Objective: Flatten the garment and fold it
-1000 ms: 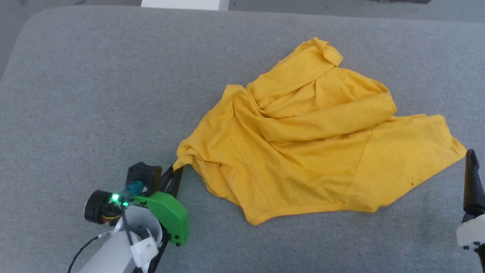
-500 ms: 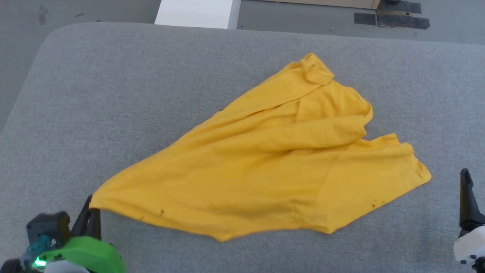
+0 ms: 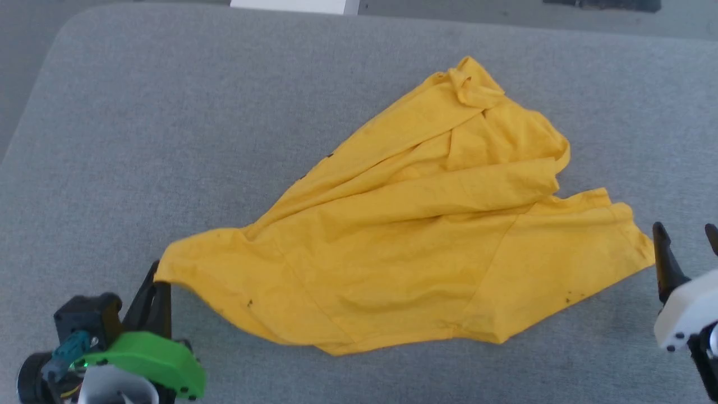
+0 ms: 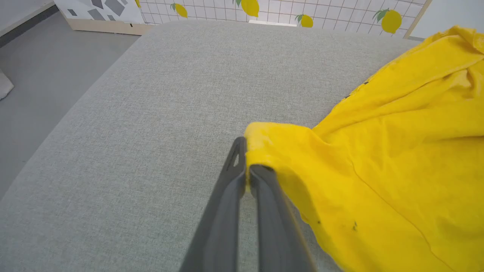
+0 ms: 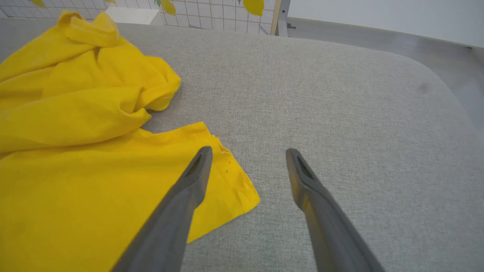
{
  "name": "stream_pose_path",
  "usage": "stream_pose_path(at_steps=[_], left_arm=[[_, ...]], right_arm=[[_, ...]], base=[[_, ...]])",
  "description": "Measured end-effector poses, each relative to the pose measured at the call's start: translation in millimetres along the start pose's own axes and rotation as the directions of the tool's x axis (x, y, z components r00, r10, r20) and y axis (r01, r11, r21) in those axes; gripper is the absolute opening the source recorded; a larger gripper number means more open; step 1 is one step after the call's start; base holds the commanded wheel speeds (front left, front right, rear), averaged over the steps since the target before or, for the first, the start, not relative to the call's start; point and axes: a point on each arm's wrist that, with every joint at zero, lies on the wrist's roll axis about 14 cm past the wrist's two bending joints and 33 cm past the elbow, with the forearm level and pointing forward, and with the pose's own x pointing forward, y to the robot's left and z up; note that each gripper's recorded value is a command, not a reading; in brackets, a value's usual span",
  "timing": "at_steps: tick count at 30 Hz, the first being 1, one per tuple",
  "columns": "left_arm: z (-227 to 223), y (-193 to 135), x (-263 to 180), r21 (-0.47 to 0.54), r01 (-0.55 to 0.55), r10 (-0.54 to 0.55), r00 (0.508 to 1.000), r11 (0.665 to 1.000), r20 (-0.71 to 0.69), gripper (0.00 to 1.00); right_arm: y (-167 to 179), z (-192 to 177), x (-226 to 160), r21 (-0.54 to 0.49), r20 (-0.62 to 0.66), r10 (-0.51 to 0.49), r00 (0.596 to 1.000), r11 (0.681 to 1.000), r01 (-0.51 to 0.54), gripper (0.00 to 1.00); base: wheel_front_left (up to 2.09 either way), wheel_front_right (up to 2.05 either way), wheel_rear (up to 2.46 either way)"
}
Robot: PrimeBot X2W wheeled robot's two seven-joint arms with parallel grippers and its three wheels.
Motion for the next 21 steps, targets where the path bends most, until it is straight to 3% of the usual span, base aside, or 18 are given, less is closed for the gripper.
stream_pose_path(at_steps=[5,9,13,14,15,16,21], left_arm=[[-3,-10,14,-0.002,0.024,-0.024,1.0,1.0,-0.008,0.0],[-6,-9,17,-0.005,0.019,-0.019,1.0,1.0,-0.02,0.0],[-9,-4,16,-0.003,0.001,-0.001,1.0,1.0,-0.03,0.0],[-9,-3,15,-0.002,-0.002,0.002,1.0,1.0,-0.031,0.0],[-9,-2,15,-0.002,-0.004,0.004,1.0,1.0,-0.031,0.0],[-9,-2,15,-0.002,-0.004,0.004,1.0,1.0,-0.029,0.0],[-1,-7,14,-0.004,0.012,-0.012,1.0,1.0,-0.002,0.0]], right_arm=[[-3,-31,23,-0.02,-0.163,0.008,0.987,1.0,-0.011,1.0],[3,-71,29,-0.001,-0.338,0.036,0.941,0.999,-0.038,1.0],[8,-79,32,-0.005,-0.388,0.063,0.92,0.998,-0.07,1.0],[8,-79,33,-0.004,-0.388,0.067,0.919,0.997,-0.074,0.85],[9,-78,33,0.011,-0.383,0.072,0.921,0.997,-0.073,0.26],[9,-77,33,0.028,-0.371,0.074,0.926,0.997,-0.069,0.0],[12,-58,34,0.082,-0.264,0.071,0.962,0.995,-0.051,0.0]], base=[[0.0,0.0,0.0],[0.0,0.0,0.0],[0.0,0.0,0.0],[0.0,0.0,0.0],[0.0,0.0,0.0],[0.0,0.0,0.0],[0.0,0.0,0.0]])
